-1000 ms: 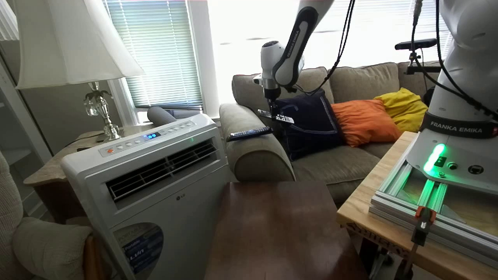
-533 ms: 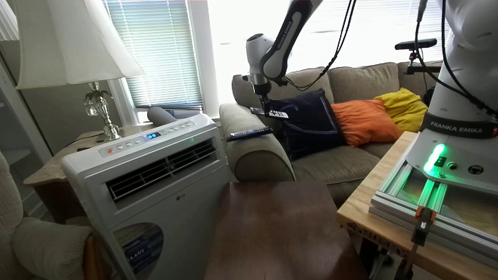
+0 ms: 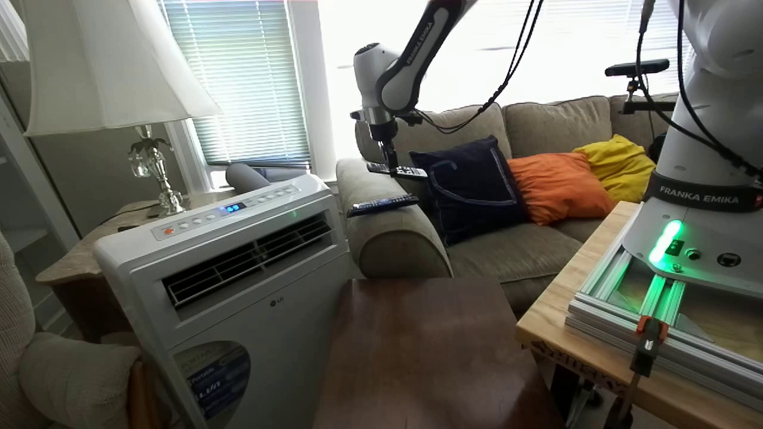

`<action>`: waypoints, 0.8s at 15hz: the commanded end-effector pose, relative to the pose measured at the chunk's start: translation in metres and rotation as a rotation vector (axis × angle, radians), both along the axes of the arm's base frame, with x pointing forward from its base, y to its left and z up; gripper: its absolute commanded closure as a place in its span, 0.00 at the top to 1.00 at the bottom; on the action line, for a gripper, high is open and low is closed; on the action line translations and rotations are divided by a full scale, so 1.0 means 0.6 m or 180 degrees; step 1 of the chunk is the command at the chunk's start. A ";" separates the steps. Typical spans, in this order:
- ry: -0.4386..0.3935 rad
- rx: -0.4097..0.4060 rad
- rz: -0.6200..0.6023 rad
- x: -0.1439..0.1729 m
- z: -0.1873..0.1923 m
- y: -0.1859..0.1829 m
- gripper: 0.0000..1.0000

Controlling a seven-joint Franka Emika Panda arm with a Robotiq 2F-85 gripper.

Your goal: Pick the remotes on the seat and put them on the arm of the sofa

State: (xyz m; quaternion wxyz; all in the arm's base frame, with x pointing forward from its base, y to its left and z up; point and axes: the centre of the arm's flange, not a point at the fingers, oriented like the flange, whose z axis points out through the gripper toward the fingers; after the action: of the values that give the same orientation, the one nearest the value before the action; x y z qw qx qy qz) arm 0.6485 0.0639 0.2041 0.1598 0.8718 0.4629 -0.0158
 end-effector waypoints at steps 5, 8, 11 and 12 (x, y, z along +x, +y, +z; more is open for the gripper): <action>0.0032 0.0006 0.0072 0.054 -0.038 0.030 0.32; 0.0026 -0.0015 0.0091 0.065 -0.056 0.045 0.32; 0.0017 -0.0025 0.0114 0.073 -0.070 0.061 0.32; 0.0014 -0.0031 0.0129 0.074 -0.074 0.066 0.32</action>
State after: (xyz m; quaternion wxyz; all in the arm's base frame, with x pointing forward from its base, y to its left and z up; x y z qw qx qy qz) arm 0.6772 0.0937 0.1651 0.1543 0.8651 0.4772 -0.0110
